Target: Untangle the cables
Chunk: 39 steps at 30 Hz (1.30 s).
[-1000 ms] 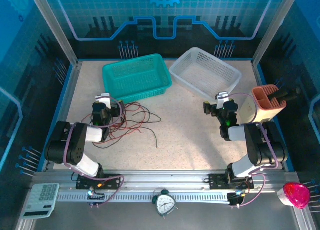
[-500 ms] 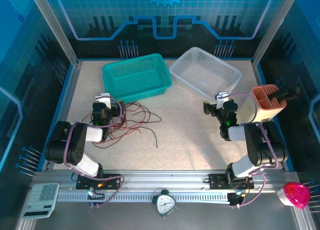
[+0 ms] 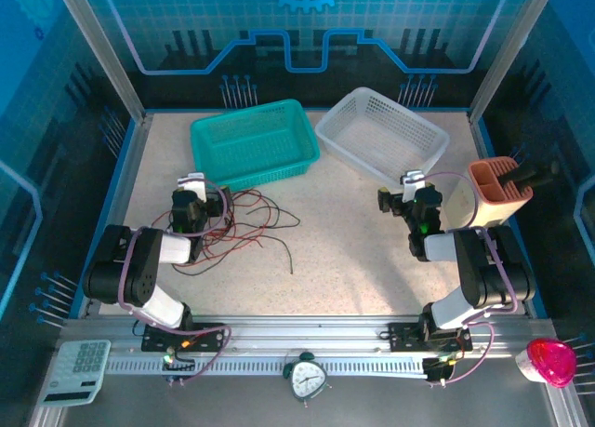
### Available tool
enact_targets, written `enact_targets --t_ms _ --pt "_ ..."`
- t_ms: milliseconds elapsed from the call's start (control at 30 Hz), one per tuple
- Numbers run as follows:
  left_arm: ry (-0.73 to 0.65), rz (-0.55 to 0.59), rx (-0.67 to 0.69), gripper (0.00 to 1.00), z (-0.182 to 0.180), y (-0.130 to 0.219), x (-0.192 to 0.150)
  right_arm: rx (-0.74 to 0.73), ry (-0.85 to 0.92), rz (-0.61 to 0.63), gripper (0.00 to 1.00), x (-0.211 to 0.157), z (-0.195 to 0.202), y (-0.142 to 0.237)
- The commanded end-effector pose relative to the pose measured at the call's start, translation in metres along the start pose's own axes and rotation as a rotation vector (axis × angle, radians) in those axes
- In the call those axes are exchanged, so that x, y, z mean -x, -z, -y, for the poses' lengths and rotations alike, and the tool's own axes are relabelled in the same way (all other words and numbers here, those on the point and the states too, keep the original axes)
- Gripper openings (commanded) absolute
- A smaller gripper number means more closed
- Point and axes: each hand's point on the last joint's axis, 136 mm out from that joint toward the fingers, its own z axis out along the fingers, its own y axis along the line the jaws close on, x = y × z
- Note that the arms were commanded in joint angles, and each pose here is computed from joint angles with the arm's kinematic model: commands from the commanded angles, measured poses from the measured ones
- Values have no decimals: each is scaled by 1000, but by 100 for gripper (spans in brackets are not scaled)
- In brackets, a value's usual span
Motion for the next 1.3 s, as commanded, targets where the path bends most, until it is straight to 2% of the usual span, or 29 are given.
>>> enact_targets --t_ms 0,100,233,467,633,700,833,1000,1100,1267 --pt "13 27 -10 99 1 -1 10 10 -14 33 100 10 0 -1" --pt "13 35 -7 99 1 1 10 15 -15 44 100 12 -1 0" --pt "48 74 63 99 -13 11 19 6 -14 64 100 24 2 14" --pt "81 112 132 99 -25 33 42 -28 -56 82 100 59 11 42" --pt "108 86 148 99 -27 51 63 -24 -178 27 100 87 13 56" --pt "152 89 157 99 -29 62 74 -19 -253 -27 99 94 13 63" --pt "289 153 135 99 -28 94 106 -22 -480 -26 100 119 19 85" --pt "396 98 -4 99 -4 128 144 220 -428 -2 100 158 -25 107" --pt "434 25 -89 99 13 139 151 277 -361 -48 100 164 -51 115" --pt "502 -112 -162 99 34 125 142 354 -283 -159 100 153 -99 114"
